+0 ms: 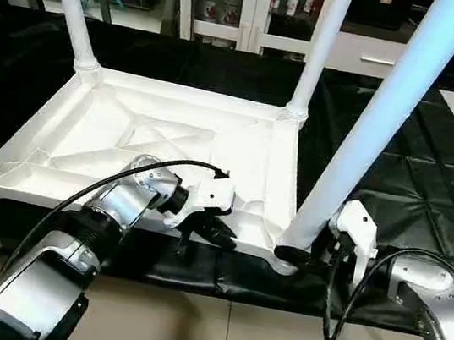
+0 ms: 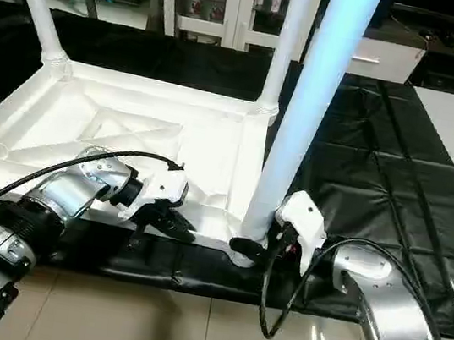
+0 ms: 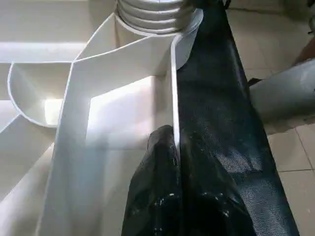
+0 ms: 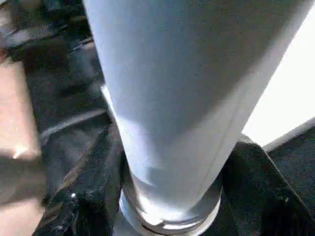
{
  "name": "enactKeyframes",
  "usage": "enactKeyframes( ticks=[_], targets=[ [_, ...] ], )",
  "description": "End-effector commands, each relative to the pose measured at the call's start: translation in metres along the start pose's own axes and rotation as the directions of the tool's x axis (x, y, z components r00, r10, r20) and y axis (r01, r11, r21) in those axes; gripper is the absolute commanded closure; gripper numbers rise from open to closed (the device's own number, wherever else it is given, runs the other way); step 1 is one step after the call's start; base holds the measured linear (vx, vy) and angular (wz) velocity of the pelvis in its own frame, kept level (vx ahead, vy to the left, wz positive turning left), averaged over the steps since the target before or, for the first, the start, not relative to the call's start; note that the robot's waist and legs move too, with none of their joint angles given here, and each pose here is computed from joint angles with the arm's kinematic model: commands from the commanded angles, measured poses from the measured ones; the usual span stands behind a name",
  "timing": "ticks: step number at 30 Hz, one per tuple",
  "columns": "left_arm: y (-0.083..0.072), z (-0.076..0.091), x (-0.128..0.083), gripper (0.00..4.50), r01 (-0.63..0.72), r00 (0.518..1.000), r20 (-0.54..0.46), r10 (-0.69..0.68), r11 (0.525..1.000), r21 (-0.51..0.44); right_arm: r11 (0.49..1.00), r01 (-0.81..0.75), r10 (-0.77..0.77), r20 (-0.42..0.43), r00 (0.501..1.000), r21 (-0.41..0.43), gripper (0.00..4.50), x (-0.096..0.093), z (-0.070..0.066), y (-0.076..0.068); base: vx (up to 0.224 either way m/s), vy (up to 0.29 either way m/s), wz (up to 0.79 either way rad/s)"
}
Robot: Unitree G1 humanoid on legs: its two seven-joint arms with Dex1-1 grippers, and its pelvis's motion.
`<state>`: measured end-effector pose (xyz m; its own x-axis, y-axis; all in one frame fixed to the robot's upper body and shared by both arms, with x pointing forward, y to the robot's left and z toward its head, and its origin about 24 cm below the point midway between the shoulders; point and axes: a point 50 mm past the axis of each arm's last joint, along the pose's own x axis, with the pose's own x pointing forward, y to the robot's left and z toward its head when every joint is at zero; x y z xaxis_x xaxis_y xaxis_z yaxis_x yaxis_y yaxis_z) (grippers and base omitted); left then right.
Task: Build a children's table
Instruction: Rotate leg to tighten
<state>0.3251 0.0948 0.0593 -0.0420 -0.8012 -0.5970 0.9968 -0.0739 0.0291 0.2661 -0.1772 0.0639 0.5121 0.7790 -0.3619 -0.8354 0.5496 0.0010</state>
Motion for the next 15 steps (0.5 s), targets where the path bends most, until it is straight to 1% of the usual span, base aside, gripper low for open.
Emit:
enactKeyframes(
  ticks=[1,3,4,5,6,8,9,10,11,12,13,14,15],
  targets=[
    [-0.001,0.006,0.022,4.5,-0.004,1.0,0.008,0.004,1.0,-0.017,0.981,0.177,-0.175,-0.034,0.984,0.075,2.05,0.011,-0.011,-0.011,0.0,0.0,0.0],
    [0.003,0.009,0.024,4.5,-0.055,0.998,0.024,0.055,0.998,-0.032,0.958,0.257,-0.256,-0.027,0.966,0.128,2.05,0.016,-0.014,-0.015,0.0,0.0,0.0],
    [0.009,0.012,0.028,4.5,-0.117,0.992,0.035,0.118,0.992,-0.047,0.915,0.358,-0.359,-0.028,0.933,0.187,2.05,0.023,-0.016,-0.02,0.0,0.0,0.0],
    [0.009,0.012,0.028,4.5,-0.117,0.992,0.035,0.118,0.992,-0.047,0.915,0.358,-0.359,-0.028,0.933,0.187,2.05,0.023,-0.016,-0.02,0.0,0.0,0.0],
    [0.012,0.013,0.029,4.5,-0.157,0.986,0.039,0.159,0.986,-0.055,0.878,0.424,-0.428,-0.036,0.903,0.222,2.05,0.026,-0.017,-0.024,0.0,0.0,0.0],
    [0.016,0.016,0.032,4.5,-0.209,0.976,0.042,0.212,0.976,-0.068,0.813,0.51,-0.516,-0.056,0.855,0.281,2.06,0.032,-0.019,-0.028,0.0,0.0,0.0],
    [0.022,0.019,0.034,4.5,-0.293,0.954,0.04,0.297,0.952,-0.087,0.71,0.609,-0.621,-0.094,0.778,0.353,2.07,0.038,-0.022,-0.034,0.0,0.0,0.0],
    [0.023,0.02,0.034,4.5,-0.309,0.949,0.038,0.314,0.947,-0.09,0.685,0.627,-0.64,-0.103,0.761,0.37,2.07,0.04,-0.023,-0.035,0.0,0.0,0.0],
    [0.027,0.021,0.035,4.5,-0.358,0.932,0.03,0.362,0.93,-0.087,0.617,0.673,-0.69,-0.129,0.712,0.408,2.07,0.043,-0.025,-0.038,0.0,0.0,0.0],
    [0.027,0.021,0.035,4.5,-0.358,0.932,0.03,0.362,0.93,-0.087,0.617,0.673,-0.69,-0.129,0.712,0.408,2.07,0.043,-0.025,-0.038,0.0,0.0,0.0],
    [0.031,0.024,0.037,4.5,-0.411,0.91,0.021,0.414,0.908,-0.082,0.525,0.708,-0.742,-0.155,0.653,0.472,2.11,0.05,-0.025,-0.041,0.0,0.0,0.0],
    [0.031,0.024,0.037,4.5,-0.413,0.909,0.02,0.416,0.907,-0.081,0.519,0.71,-0.744,-0.157,0.649,0.477,2.13,0.05,-0.025,-0.041,0.0,0.0,0.0],
    [0.032,0.025,0.037,4.5,-0.428,0.902,0.017,0.431,0.9,-0.078,0.478,0.717,-0.76,-0.169,0.627,0.508,2.13,0.053,-0.024,-0.042,0.0,0.0,0.0]
  ],
)
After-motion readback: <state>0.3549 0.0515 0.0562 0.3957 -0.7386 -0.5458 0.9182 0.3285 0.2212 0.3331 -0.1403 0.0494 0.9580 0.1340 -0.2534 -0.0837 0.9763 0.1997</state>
